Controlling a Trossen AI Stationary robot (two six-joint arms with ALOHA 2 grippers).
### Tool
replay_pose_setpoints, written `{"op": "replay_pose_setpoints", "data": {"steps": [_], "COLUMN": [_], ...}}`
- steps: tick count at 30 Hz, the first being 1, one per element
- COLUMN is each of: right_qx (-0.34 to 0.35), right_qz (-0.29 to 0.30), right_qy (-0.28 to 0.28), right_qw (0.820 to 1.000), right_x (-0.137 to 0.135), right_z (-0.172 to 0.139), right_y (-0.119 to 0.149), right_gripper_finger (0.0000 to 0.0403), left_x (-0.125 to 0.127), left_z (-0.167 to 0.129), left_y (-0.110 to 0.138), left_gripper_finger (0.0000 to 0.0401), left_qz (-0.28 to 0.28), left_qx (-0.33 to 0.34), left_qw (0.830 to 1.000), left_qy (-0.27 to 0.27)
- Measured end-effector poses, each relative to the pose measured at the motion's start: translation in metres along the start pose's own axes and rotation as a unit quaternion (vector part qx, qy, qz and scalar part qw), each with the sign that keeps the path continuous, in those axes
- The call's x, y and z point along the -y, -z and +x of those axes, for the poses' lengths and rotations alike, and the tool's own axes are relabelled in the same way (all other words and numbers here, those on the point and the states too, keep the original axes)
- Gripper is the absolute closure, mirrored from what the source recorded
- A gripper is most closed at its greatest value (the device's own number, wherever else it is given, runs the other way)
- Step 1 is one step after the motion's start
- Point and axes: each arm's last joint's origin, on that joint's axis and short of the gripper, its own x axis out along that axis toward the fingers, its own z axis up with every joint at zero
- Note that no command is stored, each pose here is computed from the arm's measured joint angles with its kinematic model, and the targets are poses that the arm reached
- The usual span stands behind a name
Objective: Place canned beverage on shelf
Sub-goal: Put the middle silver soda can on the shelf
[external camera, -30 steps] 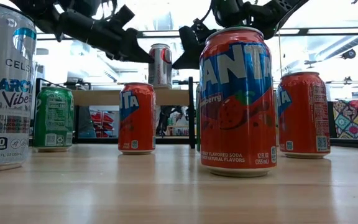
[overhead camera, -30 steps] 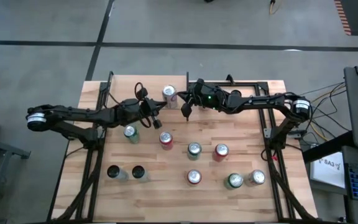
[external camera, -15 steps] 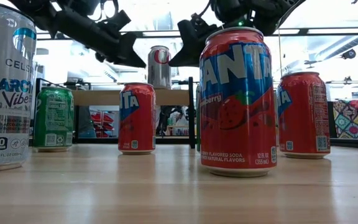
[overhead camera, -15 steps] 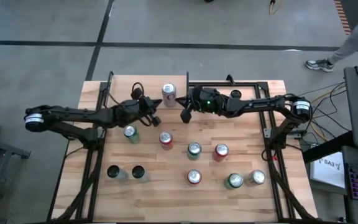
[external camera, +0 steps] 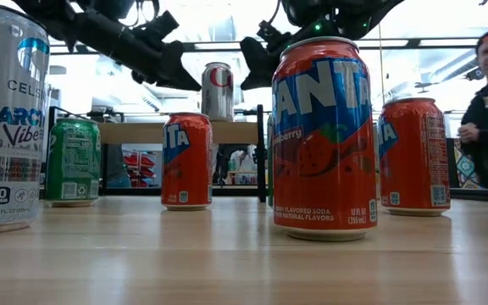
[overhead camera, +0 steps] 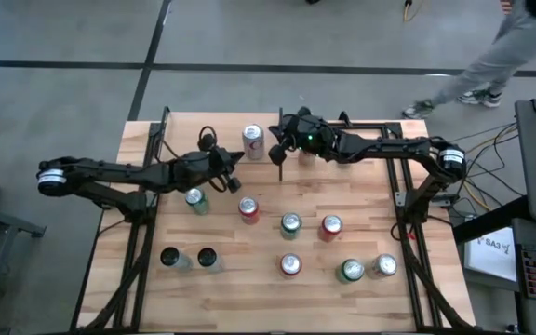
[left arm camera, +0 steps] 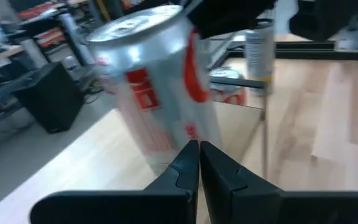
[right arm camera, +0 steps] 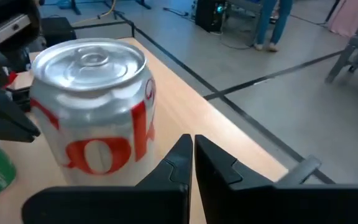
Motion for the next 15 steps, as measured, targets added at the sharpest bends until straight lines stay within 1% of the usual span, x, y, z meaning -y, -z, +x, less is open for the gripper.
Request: {"op": "replay_pose_setpoints", "data": {"steps": [6, 15], "right_qx": [-0.005, -0.014], "right_qz": [-0.005, -0.002], "right_qy": [-0.023, -0.059], "right_qw": [1.0, 0.998], "right_x": [-0.003, -0.014], "right_z": [0.006, 0.009], "right_y": [0.002, 0.008], "right_gripper_finger": [0.0394, 0.0394], "left_x": [0.0, -0.002], "left_z": [0.001, 0.002], "left_y": [-0.002, -0.001], "left_gripper_finger": [0.0401, 0.0401], "left_qz": [-0.006, -0.003], "left_qx": [0.01, 0.009], "left_qw": [1.0, 1.0], "left_qy": [-0.005, -0.015]}}
